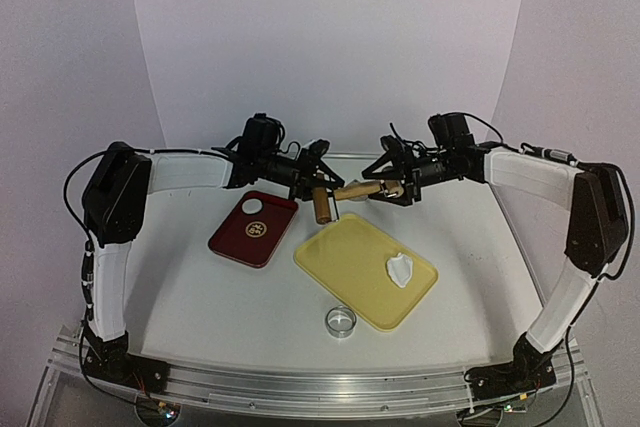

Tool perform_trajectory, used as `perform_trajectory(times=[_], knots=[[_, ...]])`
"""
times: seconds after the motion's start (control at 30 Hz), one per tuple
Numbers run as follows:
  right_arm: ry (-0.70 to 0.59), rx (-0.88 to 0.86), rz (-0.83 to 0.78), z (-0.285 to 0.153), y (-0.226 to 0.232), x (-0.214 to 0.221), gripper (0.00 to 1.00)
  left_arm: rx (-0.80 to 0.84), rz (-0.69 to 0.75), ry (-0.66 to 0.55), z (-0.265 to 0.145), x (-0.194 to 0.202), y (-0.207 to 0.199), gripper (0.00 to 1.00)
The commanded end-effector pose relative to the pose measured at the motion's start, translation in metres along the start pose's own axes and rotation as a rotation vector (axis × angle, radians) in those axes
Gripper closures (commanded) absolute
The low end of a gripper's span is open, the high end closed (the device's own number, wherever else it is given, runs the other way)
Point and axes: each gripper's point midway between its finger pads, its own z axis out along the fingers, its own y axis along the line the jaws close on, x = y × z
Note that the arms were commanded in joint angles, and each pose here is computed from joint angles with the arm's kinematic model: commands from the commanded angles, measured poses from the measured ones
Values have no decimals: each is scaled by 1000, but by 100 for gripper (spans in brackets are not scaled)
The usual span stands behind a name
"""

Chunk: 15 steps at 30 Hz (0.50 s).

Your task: Roll out the dumpling wrappers from the dough

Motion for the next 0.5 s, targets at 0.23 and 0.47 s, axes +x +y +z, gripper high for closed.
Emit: perform_trajectory(times=[0.23, 0.47], knots=[[14, -13, -36, 13, 9, 1, 58, 33, 90, 61, -2, 6, -25, 100], [-13, 36, -20, 14, -1, 2, 94, 14, 91, 47, -2, 4, -21, 100]])
